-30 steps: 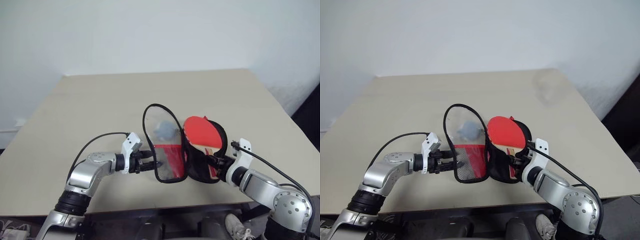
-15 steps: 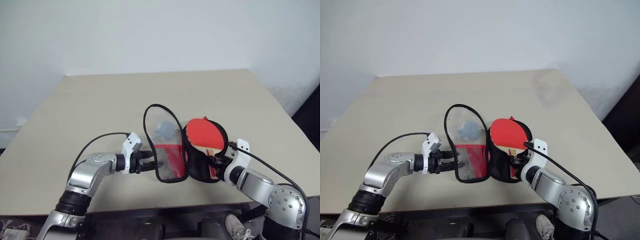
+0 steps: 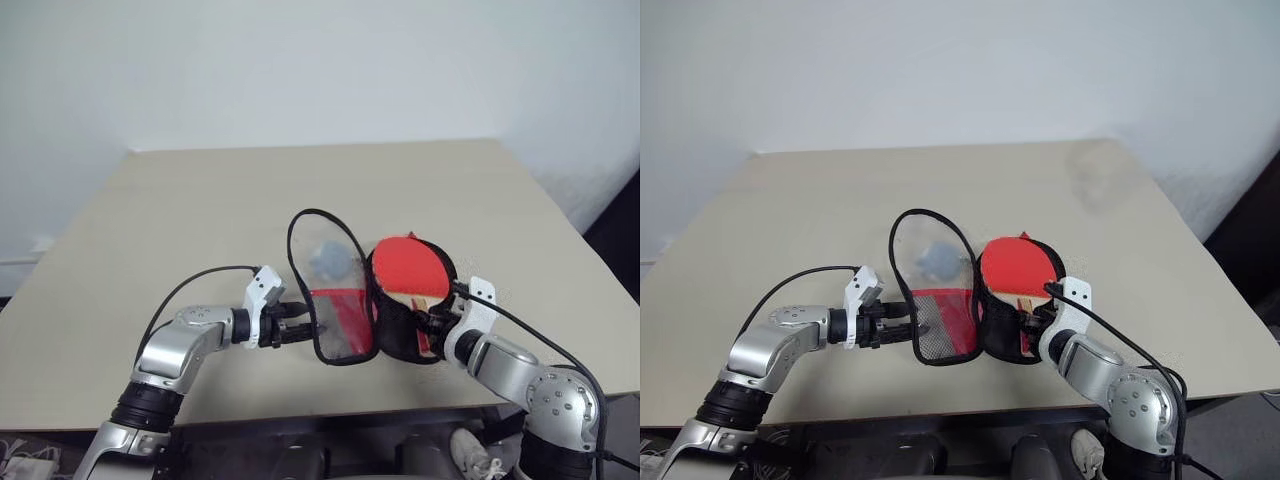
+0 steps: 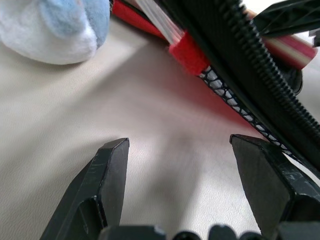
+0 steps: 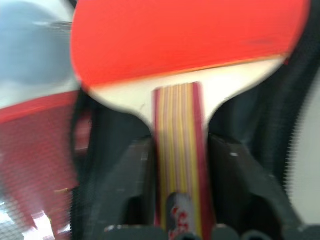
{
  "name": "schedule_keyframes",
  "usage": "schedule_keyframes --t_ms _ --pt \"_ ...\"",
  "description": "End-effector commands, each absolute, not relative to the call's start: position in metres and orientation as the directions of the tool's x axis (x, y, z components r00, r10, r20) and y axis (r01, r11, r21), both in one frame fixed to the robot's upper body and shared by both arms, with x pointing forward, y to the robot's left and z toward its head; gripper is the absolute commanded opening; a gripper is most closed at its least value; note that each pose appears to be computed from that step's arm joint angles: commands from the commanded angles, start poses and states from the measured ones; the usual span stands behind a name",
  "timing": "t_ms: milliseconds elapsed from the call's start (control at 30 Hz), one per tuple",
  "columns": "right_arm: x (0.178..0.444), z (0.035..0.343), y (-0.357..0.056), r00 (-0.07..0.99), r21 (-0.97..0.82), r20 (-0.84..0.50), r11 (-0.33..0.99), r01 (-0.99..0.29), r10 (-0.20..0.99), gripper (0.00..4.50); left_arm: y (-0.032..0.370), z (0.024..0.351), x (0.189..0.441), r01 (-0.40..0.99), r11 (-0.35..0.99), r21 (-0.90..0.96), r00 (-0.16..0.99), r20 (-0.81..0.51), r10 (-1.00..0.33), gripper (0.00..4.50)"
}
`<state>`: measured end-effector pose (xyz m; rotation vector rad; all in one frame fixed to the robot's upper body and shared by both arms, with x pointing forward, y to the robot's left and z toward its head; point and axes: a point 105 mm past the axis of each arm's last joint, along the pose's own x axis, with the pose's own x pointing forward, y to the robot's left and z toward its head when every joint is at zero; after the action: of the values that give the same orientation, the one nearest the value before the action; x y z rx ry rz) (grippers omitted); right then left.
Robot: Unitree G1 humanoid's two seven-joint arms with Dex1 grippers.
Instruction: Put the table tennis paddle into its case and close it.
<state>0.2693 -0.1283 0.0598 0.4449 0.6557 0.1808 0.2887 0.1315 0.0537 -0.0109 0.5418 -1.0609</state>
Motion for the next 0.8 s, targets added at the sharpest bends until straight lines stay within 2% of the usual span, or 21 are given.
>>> schedule_keyframes --t_ms 33,167,433,567,800 --pt "0.272 0.061 -0.139 0.803 0.430 -0.543 0.903 0.014 0.246 3.15 0.130 0.066 0.292 0.841 0.491 -0.227 0.381 -0.396 -0.836 3.43" --pt "0.276 0.070 -0.143 0.839 0.452 -0.490 0.892 0.011 0.237 4.47 0.130 0.065 0.293 0.841 0.490 -0.228 0.380 -0.397 -0.836 3.43" --pt "0.281 0.125 -0.148 0.916 0.512 -0.198 0.834 -0.207 0.349 4.47 0.125 0.065 0.291 0.851 0.473 -0.229 0.362 -0.397 -0.844 3.43" --pt "0.291 0.158 -0.160 0.924 0.570 0.032 0.753 -0.330 0.381 4.47 0.109 0.067 0.294 0.873 0.431 -0.229 0.331 -0.373 -0.867 3.43" --pt "0.314 0.161 -0.177 0.954 0.581 0.079 0.764 -0.281 0.290 4.47 0.053 0.079 0.294 0.928 0.296 -0.226 0.224 -0.298 -0.928 3.43"
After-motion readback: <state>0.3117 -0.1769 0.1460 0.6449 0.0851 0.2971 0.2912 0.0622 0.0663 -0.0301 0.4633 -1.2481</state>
